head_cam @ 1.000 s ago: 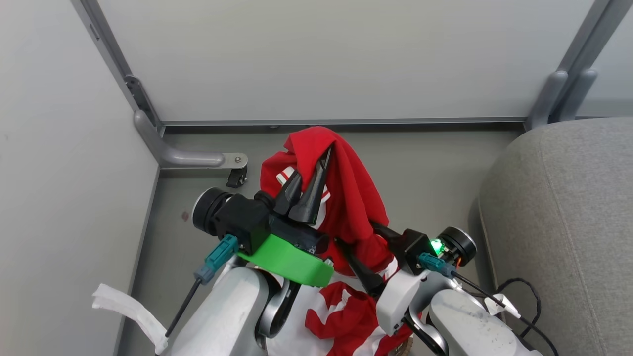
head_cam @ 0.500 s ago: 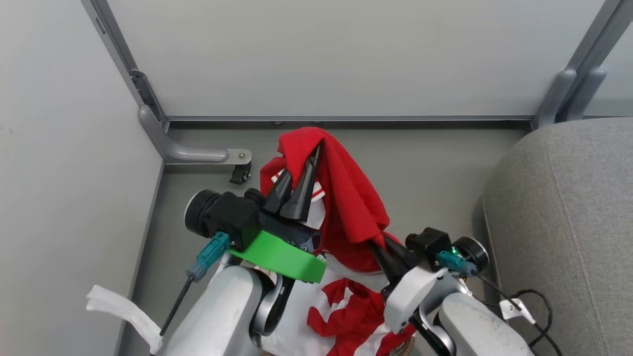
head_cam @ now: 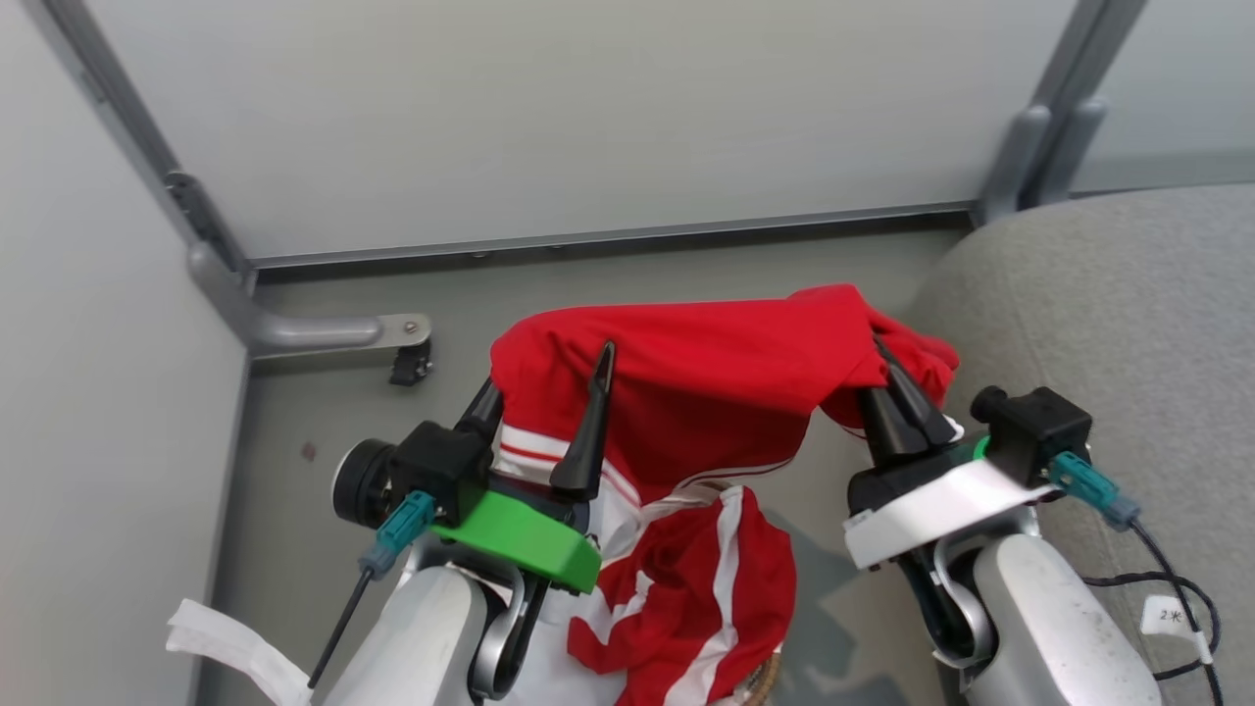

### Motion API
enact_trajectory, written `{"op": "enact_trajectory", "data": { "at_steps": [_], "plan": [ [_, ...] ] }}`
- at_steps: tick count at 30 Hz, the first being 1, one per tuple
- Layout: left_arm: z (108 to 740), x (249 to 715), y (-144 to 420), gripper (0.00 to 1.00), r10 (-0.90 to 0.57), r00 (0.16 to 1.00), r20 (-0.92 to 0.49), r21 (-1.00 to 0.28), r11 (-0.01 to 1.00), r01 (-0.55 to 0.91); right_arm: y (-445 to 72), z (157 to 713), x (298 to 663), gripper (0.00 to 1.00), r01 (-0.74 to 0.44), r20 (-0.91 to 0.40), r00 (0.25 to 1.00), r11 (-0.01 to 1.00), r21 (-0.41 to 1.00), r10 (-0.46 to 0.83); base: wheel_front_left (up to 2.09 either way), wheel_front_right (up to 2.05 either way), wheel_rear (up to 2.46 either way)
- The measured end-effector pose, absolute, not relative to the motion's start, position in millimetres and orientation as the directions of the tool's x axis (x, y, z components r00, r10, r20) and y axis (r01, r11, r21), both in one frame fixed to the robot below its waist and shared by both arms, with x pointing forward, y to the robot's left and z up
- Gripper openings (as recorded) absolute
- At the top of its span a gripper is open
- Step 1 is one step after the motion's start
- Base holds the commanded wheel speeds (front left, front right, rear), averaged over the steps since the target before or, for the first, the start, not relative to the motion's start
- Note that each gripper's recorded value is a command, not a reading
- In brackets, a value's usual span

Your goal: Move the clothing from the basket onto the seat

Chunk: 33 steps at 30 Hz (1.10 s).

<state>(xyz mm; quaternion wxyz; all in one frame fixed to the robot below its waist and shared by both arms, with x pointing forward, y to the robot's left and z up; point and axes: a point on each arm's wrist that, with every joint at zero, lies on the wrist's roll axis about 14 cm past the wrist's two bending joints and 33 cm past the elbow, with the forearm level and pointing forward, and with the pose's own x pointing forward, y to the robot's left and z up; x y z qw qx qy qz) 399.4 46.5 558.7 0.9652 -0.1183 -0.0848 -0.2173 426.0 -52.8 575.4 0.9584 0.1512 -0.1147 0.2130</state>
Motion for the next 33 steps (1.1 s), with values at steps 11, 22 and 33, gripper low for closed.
{"op": "enact_trajectory", "data": {
  "at_steps": [11,22,33],
  "plan": [
    [537.5,409.6,4.5,1.00,-0.502,0.848,0.168,-0.207,0.823,0.529,-153.2,598.3,405.6,0.00,-0.203,0.353,0.929,0.952,0.227,0.114,0.00,0.00,0.00],
    [531.0,406.4,-69.3,1.00,-0.668,0.725,0.169,-0.224,0.690,0.688,-251.4,621.0,357.6,0.00,0.072,0.409,0.899,0.976,0.205,-0.153,0.00,0.00,0.00],
    [527.8,380.7,-145.9,1.00,-0.822,0.538,0.188,-0.241,0.492,0.836,-349.2,645.7,297.3,0.00,0.389,0.455,0.804,0.917,0.084,-0.383,0.00,0.00,0.00]
  ]
}}
